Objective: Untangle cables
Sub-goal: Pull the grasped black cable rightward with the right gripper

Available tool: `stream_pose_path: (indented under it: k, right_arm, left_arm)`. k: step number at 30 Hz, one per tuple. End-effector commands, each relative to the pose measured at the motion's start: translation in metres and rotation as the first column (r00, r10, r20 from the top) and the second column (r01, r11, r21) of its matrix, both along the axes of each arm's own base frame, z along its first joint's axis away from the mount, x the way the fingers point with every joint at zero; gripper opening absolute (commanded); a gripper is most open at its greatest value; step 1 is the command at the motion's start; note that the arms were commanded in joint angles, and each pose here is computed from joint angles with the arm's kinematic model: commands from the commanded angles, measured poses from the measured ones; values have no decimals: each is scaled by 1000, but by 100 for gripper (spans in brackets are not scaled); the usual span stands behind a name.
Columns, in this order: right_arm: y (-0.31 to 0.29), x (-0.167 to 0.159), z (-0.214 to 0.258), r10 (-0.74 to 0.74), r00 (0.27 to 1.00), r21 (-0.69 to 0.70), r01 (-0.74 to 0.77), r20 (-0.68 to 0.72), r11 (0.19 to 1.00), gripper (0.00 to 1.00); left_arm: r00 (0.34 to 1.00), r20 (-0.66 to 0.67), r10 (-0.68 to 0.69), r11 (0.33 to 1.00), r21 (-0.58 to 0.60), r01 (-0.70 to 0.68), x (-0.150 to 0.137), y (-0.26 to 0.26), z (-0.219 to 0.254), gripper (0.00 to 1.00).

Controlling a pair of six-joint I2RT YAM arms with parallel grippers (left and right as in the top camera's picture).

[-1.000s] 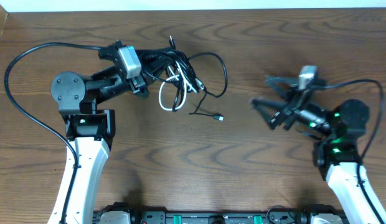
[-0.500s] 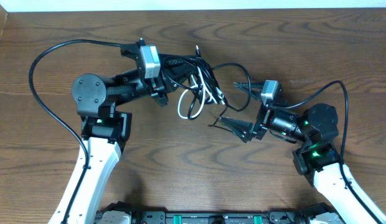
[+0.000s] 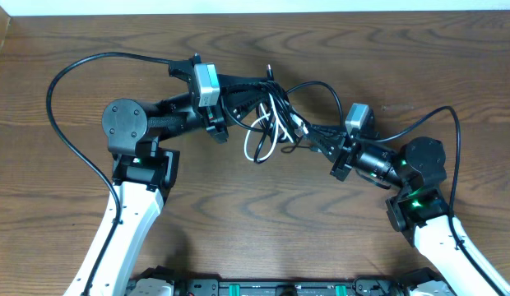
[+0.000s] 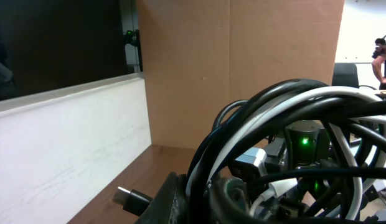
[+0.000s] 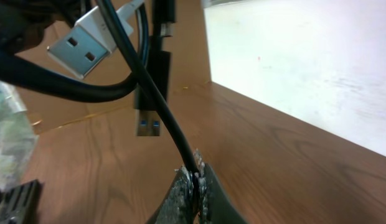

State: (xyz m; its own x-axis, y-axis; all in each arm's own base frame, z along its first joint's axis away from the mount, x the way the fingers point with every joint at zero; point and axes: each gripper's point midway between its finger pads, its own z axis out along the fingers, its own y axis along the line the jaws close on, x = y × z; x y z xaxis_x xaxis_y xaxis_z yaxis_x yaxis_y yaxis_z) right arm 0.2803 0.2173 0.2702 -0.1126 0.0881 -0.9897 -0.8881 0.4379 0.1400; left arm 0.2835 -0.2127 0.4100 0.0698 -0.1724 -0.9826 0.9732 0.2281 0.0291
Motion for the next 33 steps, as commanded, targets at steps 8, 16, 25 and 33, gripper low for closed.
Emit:
stream_pose_path:
  k: [8, 16, 25, 33]
  right_arm:
    - [-33, 36, 5, -218, 976, 16, 218, -12, 976, 1]
    - [-69, 55, 5, -323, 946, 27, 324, -34, 946, 1]
    - [-113, 72, 5, -444, 894, 38, 447, -57, 894, 1]
    - [-142, 79, 3, -519, 852, 35, 522, -67, 852, 1]
  left_arm:
    - [998, 22, 53, 999, -16, -52, 7, 14, 12, 7]
    - [996, 23, 82, 997, -16, -82, 13, 22, 12, 8]
    - [992, 22, 125, 992, -16, -125, 21, 35, 12, 7]
    - [990, 23, 140, 990, -16, -140, 24, 40, 12, 7]
